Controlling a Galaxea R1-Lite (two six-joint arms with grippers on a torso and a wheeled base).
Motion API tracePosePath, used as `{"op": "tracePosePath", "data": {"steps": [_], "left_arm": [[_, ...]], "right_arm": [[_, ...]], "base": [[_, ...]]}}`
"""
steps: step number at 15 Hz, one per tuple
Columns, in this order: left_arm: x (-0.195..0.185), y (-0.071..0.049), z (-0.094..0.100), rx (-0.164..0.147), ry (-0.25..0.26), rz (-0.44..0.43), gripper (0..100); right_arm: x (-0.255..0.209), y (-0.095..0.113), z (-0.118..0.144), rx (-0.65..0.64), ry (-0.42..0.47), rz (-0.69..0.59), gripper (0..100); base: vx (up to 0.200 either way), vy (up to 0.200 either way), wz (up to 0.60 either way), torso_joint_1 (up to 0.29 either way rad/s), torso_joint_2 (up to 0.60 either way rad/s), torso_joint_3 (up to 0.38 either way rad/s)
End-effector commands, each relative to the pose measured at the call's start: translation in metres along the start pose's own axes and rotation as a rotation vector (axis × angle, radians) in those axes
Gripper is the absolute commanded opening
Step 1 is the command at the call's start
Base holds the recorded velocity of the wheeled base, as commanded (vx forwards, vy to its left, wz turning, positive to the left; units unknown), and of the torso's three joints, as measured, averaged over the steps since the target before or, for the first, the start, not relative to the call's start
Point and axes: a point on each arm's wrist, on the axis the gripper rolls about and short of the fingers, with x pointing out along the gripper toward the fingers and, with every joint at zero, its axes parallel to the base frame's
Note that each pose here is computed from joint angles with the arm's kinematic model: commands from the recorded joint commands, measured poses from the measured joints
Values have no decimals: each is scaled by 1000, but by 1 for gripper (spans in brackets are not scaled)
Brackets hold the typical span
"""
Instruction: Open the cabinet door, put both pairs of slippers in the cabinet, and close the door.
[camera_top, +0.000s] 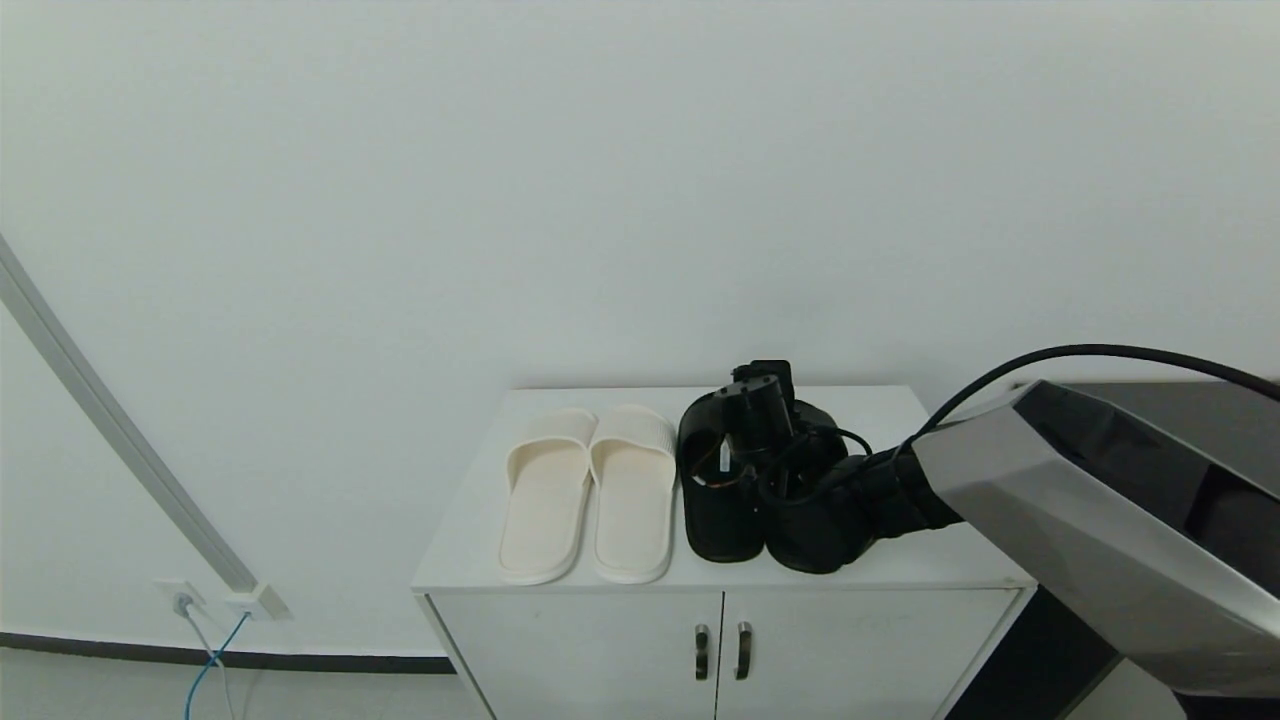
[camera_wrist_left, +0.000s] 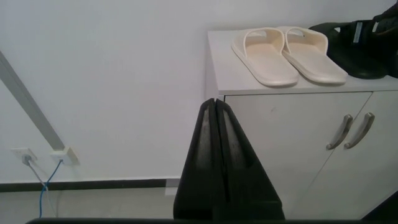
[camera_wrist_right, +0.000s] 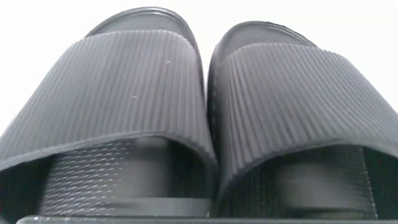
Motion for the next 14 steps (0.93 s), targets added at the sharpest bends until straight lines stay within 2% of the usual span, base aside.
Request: {"op": "tracePosePath", "data": {"steps": [1,4,6,8,10,13,14], "left_arm": [[0,0,0,0,1,0,0],[0,0,0,0,1,0,0],[0,0,0,-8,1,0,0],[0,0,0,-11,1,0,0],[0,0,0,-14,-1,0,0],[0,0,0,-14,-1,0,0],[0,0,0,-14,-2,1,0]], "right_arm": [[-1,0,2,3,-4,2,0],[-12,-5,16,11,-19,3,0],[-30,-16,30,-4,-24,9,0],[-68,-35,47,-13,-19,60,0],[-116,-58,62,-23,-21,219,0],[-179,-99,66,-52,4,505,0],[-189,-106,66,-53,12,565,0]], "base": [[0,0,0,0,0,0],[0,0,0,0,0,0],[0,0,0,0,0,0],[0,0,0,0,0,0],[0,0,0,0,0,0],[0,0,0,0,0,0],[0,0,0,0,0,0]]}}
